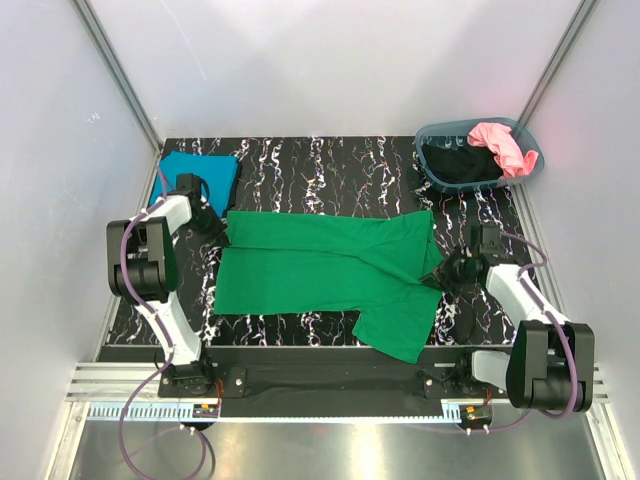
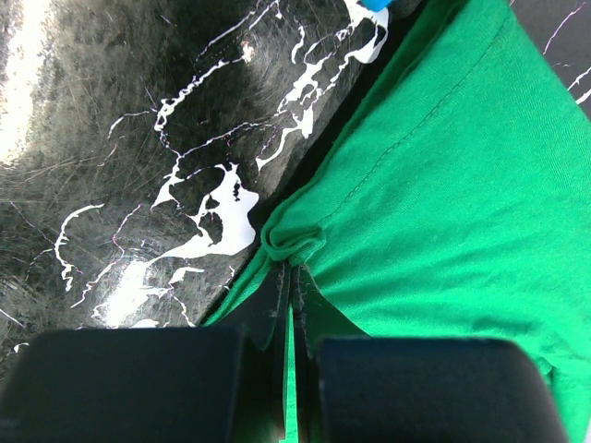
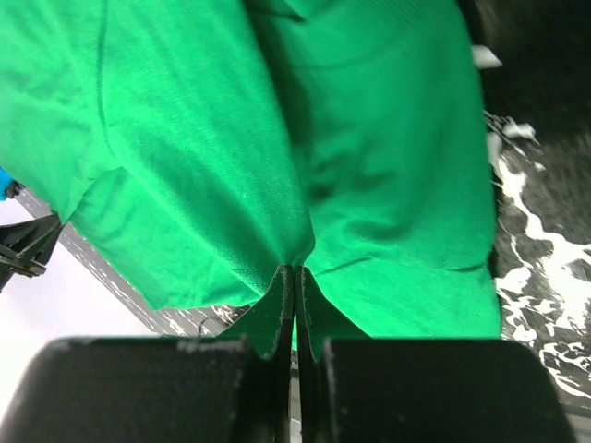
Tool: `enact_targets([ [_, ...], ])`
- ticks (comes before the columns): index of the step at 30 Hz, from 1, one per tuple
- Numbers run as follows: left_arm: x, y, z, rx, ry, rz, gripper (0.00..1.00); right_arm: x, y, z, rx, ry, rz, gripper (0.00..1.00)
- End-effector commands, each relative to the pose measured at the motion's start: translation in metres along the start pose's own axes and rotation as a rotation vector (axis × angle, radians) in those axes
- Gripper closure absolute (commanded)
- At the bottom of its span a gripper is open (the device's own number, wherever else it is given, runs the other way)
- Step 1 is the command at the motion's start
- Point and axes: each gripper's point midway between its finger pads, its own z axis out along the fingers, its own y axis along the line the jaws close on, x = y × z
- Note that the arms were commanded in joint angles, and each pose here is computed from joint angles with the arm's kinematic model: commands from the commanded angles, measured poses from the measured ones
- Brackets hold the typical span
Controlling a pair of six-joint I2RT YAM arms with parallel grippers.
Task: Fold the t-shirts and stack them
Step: Fold the tshirt
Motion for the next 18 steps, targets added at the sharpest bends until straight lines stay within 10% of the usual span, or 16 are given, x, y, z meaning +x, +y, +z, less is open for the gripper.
enact_targets([
  [1, 0.000, 0.018, 0.010, -0.083, 0.006, 0.022, 1.00, 0.005, -0.004, 0.001, -0.010, -0.009, 0.027, 1.00],
  [10, -0.005, 0.014, 0.006, -0.086, 0.008, 0.024, 0.98, 0.002, -0.012, 0.016, -0.001, -0.021, 0.085, 0.85],
  [18, -0.035, -0.013, -0.041, -0.064, -0.056, 0.004, 0.62, -0.041, 0.023, -0.009, 0.042, -0.092, -0.087, 0.54],
])
